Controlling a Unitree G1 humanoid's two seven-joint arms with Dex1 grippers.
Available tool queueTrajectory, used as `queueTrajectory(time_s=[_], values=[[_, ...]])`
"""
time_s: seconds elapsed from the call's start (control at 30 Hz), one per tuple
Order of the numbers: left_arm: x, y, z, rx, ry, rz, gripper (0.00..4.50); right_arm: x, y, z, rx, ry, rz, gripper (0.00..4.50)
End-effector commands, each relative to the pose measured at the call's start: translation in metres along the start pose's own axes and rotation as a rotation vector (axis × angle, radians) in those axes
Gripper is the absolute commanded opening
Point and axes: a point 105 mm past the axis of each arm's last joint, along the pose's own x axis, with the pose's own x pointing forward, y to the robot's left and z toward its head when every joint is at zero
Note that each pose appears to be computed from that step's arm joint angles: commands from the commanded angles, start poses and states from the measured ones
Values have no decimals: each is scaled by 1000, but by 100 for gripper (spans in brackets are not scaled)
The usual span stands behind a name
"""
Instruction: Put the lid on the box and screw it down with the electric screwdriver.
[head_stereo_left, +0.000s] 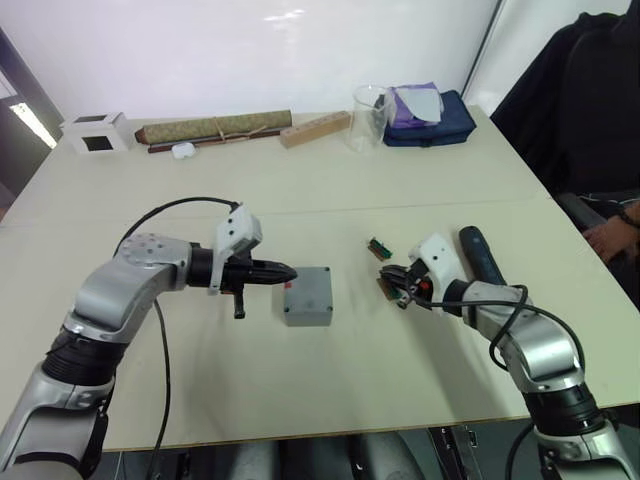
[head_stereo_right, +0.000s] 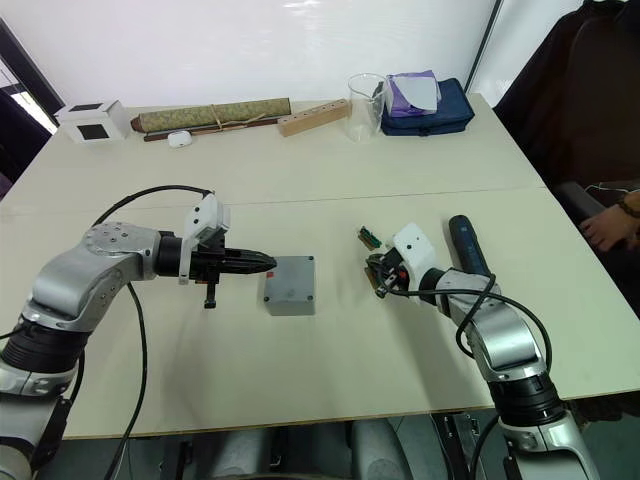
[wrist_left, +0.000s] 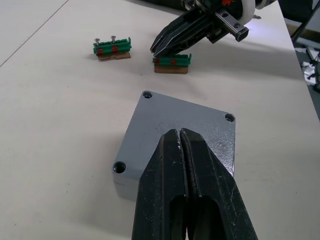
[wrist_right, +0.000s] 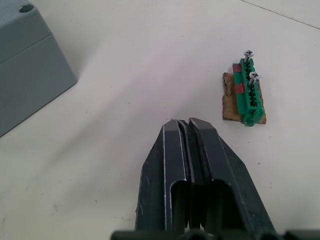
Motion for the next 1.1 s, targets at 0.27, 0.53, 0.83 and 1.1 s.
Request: queueTrajectory(time_s=[0.27, 0.53, 0.83, 1.1], values=[[-8, 6, 6, 10, -23, 23, 0, -21, 0, 41, -63, -105, 17, 6], [-25, 13, 3, -81, -65, 63, 0, -9, 30, 74, -79, -219, 125, 6], [-38, 1, -12, -95, -13, 86, 0, 16, 61, 83, -85, -253, 237, 6], [-37, 0, -11, -100, -21, 105, 0, 24, 65, 77, -97, -230, 267, 6]])
